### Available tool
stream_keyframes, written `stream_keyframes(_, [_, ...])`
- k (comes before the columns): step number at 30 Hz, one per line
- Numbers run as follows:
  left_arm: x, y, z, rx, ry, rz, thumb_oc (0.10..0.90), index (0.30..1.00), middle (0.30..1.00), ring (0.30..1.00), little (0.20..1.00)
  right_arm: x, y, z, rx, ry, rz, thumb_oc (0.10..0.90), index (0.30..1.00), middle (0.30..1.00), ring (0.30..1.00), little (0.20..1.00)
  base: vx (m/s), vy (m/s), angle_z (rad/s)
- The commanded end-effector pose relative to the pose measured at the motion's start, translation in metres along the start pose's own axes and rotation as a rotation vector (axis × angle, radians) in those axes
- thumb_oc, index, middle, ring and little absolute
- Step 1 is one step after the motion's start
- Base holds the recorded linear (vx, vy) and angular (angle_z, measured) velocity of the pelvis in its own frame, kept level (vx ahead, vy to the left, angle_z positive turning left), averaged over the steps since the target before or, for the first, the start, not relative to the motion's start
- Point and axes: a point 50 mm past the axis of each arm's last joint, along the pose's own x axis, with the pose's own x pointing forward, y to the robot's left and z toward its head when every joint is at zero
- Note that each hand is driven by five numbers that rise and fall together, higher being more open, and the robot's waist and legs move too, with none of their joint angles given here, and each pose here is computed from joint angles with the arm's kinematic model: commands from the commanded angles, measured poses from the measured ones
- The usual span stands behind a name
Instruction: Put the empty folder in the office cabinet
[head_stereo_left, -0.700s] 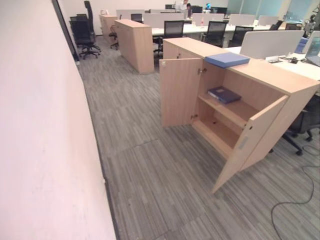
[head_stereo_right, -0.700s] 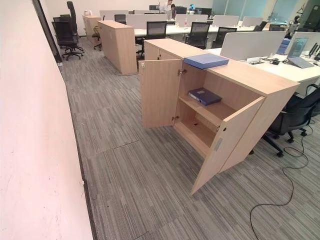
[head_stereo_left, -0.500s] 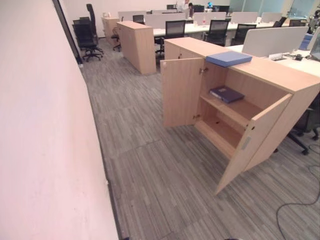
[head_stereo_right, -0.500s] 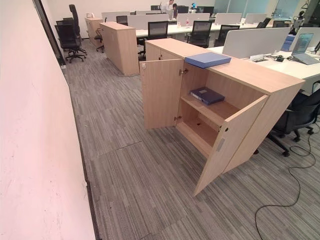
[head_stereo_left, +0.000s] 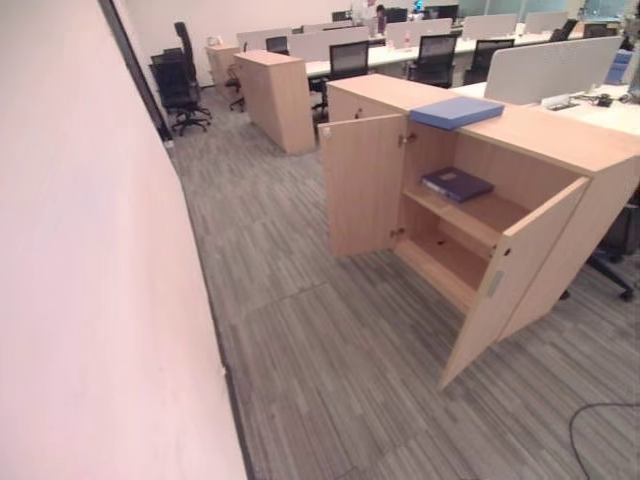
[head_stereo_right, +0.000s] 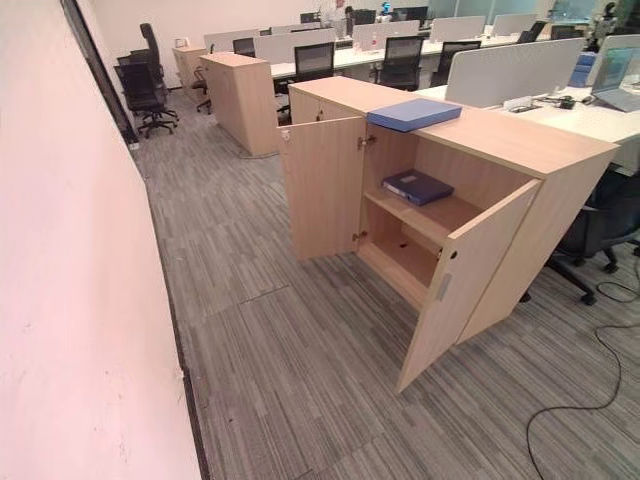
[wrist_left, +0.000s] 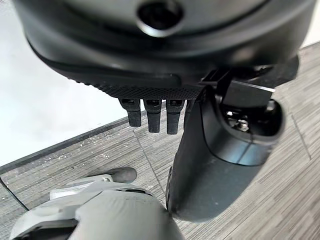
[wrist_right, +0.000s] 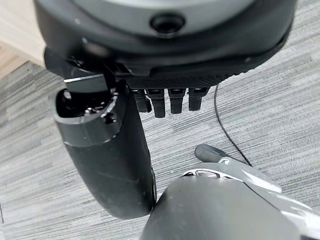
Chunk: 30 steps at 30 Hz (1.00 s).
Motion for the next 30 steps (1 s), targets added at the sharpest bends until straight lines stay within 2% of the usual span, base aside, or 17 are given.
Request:
stream_keyframes(1, [0.001, 0.0, 0.003, 0.046, 0.023, -0.003, 0.8, 0.9, 0.9, 0.9, 0.9, -0.002, 0.01, -0.025, -0.138, 0.116, 0.046, 0.8, 0.9, 0.9, 0.9, 0.9, 0.02, -0.033, -0.1])
stream_keyframes(2, [0.001, 0.0, 0.003, 0.047, 0.023, -0.004, 0.8, 0.9, 0.9, 0.9, 0.9, -0.002, 0.01, -0.025, -0.138, 0.118, 0.049, 0.8, 0.9, 0.9, 0.9, 0.9, 0.03, -0.038, -0.07])
stream_keyframes(4, [0.001, 0.004, 0.0, 0.08, 0.034, 0.01, 0.8, 0.9, 0.9, 0.9, 0.9, 0.002, 0.006, 0.01, -0.127, 0.035, 0.045, 0.8, 0.9, 0.9, 0.9, 0.9, 0.05, -0.067, 0.0])
stream_keyframes(12, [0.001, 0.01, 0.007, 0.125, 0.02, 0.039, 0.8, 0.9, 0.9, 0.9, 0.9, 0.002, 0.02, 0.018, -0.128, -0.006, 0.086, 0.8, 0.9, 0.9, 0.9, 0.9, 0.03, -0.12, 0.04])
stream_keyframes(13, [0.003, 0.01, 0.023, 0.128, -0.03, 0.045, 0.8, 0.9, 0.9, 0.9, 0.9, 0.003, 0.028, 0.031, -0.125, -0.055, 0.103, 0.8, 0.9, 0.9, 0.9, 0.9, -0.06, -0.177, -0.02])
stream_keyframes(21, [0.003, 0.007, 0.033, 0.106, -0.067, 0.059, 0.8, 0.9, 0.9, 0.9, 0.9, 0.002, 0.026, 0.037, -0.175, -0.072, 0.091, 0.8, 0.9, 0.9, 0.9, 0.9, 0.03, -0.091, -0.07])
stream_keyframes(25, [0.001, 0.017, 0.018, 0.067, -0.021, 0.091, 0.8, 0.9, 0.9, 0.9, 0.9, 0.002, 0.014, 0.035, -0.147, -0.071, 0.079, 0.8, 0.9, 0.9, 0.9, 0.9, 0.26, 0.125, -0.17])
stream_keyframes(30, [0.0, 0.02, 0.009, 0.067, 0.005, 0.099, 0.8, 0.9, 0.9, 0.9, 0.9, 0.002, 0.015, 0.022, -0.125, -0.029, 0.083, 0.8, 0.9, 0.9, 0.9, 0.9, 0.31, 0.13, -0.26])
